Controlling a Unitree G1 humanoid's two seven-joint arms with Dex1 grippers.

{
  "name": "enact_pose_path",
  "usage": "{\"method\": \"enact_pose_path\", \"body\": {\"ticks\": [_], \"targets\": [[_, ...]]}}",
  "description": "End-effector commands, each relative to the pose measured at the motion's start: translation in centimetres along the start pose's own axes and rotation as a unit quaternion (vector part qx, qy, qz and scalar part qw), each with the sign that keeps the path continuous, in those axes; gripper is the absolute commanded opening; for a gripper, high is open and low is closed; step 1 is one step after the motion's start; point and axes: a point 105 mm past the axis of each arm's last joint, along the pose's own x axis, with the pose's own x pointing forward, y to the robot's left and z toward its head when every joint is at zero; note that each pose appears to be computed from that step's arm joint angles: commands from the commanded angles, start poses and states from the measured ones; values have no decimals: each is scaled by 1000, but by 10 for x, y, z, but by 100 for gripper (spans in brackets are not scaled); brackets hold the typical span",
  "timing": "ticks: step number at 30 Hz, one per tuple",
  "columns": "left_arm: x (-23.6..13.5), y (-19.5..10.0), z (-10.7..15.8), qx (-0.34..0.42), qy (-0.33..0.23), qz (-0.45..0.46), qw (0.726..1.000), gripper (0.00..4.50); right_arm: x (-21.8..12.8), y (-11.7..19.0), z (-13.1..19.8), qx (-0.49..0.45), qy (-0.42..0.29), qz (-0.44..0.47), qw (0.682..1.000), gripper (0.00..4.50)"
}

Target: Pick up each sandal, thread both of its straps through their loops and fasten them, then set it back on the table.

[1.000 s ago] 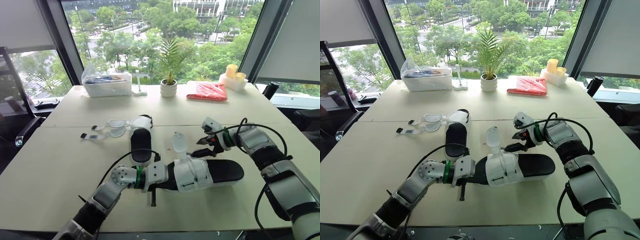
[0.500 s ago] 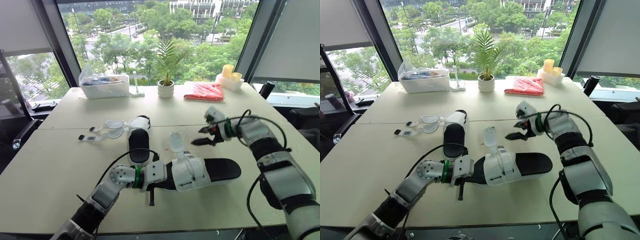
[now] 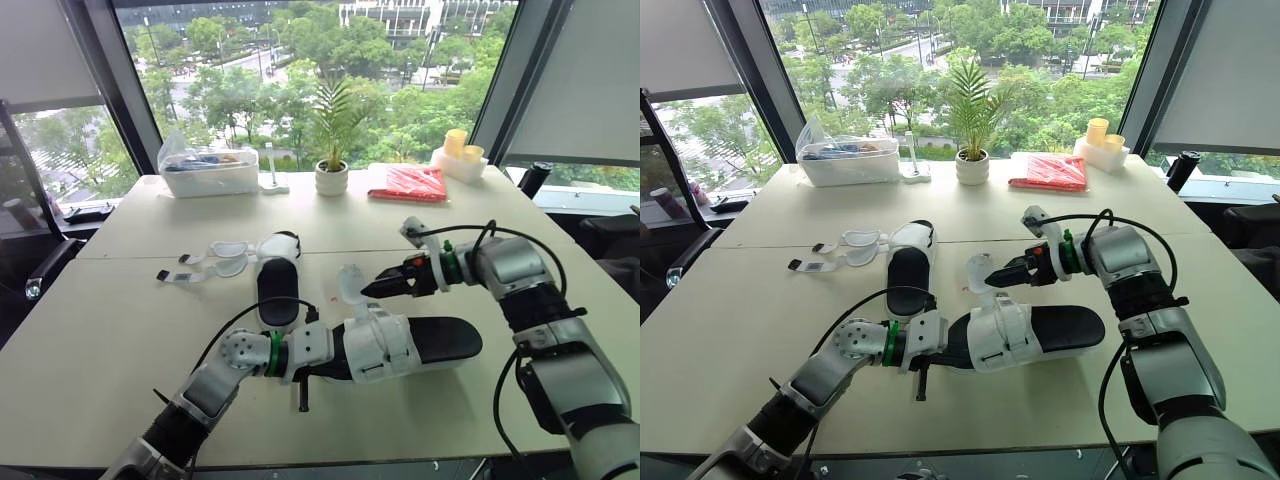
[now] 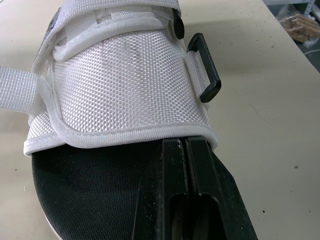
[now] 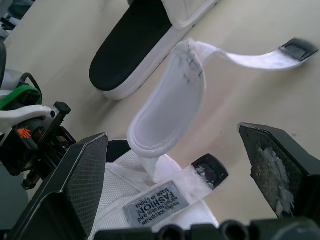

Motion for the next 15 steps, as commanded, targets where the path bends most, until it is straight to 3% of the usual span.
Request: {"method": "enact_pose_path", "body": {"ticks": [1, 8, 15], "targets": [[5, -25, -38, -47, 71, -41, 996, 0, 19, 13, 5, 3, -8, 39, 999, 447], [4, -24, -38, -48, 72, -35, 996, 0, 53, 30, 37, 55, -69, 101, 991, 447], [3, -23, -38, -51, 72, -25, 996, 0, 53, 36, 75, 80, -135, 124, 980, 447]]}}
